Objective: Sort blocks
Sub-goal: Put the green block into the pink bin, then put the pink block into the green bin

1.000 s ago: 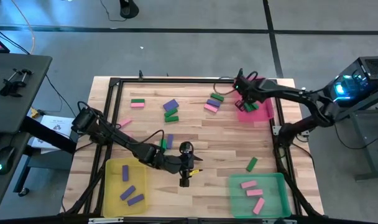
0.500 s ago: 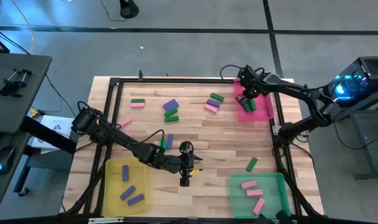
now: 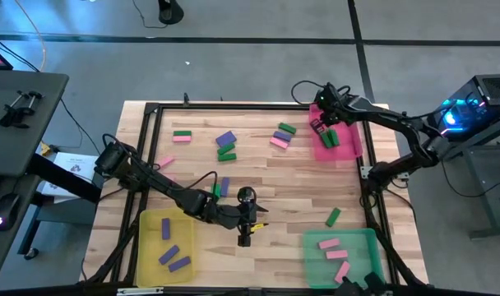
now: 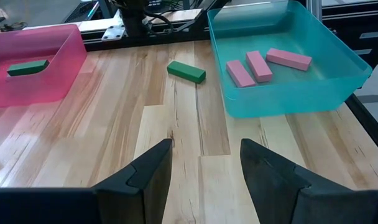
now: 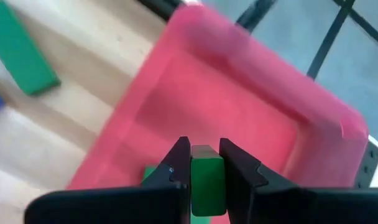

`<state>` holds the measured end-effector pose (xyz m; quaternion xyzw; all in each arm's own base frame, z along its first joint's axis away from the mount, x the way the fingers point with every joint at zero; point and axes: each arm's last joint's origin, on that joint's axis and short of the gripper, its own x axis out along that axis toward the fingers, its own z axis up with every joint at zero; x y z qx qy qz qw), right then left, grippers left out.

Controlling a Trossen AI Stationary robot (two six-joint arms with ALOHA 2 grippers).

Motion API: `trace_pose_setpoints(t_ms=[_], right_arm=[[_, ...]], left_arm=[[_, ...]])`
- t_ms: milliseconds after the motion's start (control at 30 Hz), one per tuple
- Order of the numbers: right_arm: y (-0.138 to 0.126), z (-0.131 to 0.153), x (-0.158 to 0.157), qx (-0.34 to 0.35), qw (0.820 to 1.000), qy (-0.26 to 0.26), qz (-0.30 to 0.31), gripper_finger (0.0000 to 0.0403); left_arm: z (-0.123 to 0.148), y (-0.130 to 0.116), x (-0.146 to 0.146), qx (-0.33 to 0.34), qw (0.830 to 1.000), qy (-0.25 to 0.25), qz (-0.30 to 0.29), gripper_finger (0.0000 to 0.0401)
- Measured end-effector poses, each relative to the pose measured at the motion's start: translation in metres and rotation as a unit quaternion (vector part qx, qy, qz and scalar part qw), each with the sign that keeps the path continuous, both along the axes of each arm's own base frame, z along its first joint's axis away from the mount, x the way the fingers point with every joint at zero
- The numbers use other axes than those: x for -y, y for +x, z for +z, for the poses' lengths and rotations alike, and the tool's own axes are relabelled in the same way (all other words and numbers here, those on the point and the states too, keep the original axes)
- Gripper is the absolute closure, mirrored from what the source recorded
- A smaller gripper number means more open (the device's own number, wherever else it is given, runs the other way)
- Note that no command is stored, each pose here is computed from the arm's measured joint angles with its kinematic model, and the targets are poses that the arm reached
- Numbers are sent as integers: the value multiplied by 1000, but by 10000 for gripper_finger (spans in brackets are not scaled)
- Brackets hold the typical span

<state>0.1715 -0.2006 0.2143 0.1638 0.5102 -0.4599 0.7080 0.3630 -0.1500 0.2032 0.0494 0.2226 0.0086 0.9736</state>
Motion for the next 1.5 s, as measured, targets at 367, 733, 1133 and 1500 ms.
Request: trace_pose_setpoints(t_ms=[367,733,1133,1500], right_arm=[[1,-15,21,23,999,-6,-40,367],[-4,-39,27,-80,992,-10,-99,345],[-2,-40,23,-74,995,20,-67,239],[7,1,-2,-34,998,-45,-16,231]], left_arm=[[0,0,0,0,1000,0,0,224],[0,0,0,0,1000,0,0,224],[0,0,0,0,1000,-1,0,224],[0,0,0,0,1000,-4,2,224]])
